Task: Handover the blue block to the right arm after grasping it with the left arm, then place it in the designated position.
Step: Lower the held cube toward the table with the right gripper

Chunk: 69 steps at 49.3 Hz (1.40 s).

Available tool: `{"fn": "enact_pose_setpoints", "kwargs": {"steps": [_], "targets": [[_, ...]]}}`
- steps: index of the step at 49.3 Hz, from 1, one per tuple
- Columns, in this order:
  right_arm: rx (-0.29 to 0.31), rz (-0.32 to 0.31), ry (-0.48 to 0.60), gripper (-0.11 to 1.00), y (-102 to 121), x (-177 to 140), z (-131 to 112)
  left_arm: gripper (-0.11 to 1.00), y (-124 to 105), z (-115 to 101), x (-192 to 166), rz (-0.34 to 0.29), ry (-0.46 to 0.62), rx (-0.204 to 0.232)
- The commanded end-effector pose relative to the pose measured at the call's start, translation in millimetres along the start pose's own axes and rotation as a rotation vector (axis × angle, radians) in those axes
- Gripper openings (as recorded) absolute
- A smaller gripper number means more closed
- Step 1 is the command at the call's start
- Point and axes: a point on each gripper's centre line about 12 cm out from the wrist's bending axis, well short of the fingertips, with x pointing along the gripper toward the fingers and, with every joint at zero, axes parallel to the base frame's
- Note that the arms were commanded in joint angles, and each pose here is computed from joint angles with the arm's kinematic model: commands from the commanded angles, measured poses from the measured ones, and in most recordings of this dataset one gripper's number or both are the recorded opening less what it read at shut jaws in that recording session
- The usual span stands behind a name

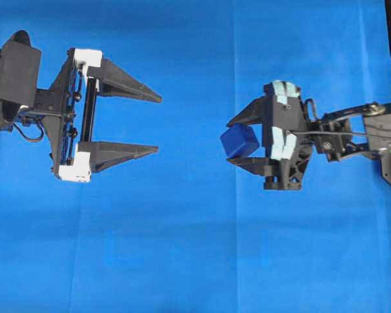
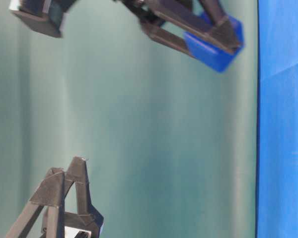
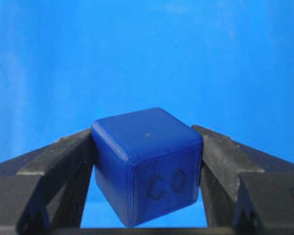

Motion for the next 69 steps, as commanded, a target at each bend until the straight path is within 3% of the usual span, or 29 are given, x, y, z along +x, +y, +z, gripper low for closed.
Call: {"fn": "enact_pose_setpoints", "kwargs": {"steps": [1, 13, 28, 69], "targets": [[0.017, 0.036, -0.034, 0.53, -2.2, 7.4, -0.4, 0.93, -0.3, 10.0, -2.1, -0.002, -0.032, 0.003], [0.064, 0.089, -0.020, 0.53, -16.6, 43.1, -28.7, 0.93, -0.3, 10.0, -2.1, -0.002, -0.032, 0.003], [0.104, 0.059, 0.044, 0.53, -37.3, 74.0, -49.7, 0.93, -0.3, 8.9, -1.4, -0.001, -0.028, 0.005], [0.126, 0.119, -0.007, 0.53, -39.6, 86.8, -53.9, 0.93, -0.3, 8.5, -1.1, -0.001, -0.028, 0.005]]}}
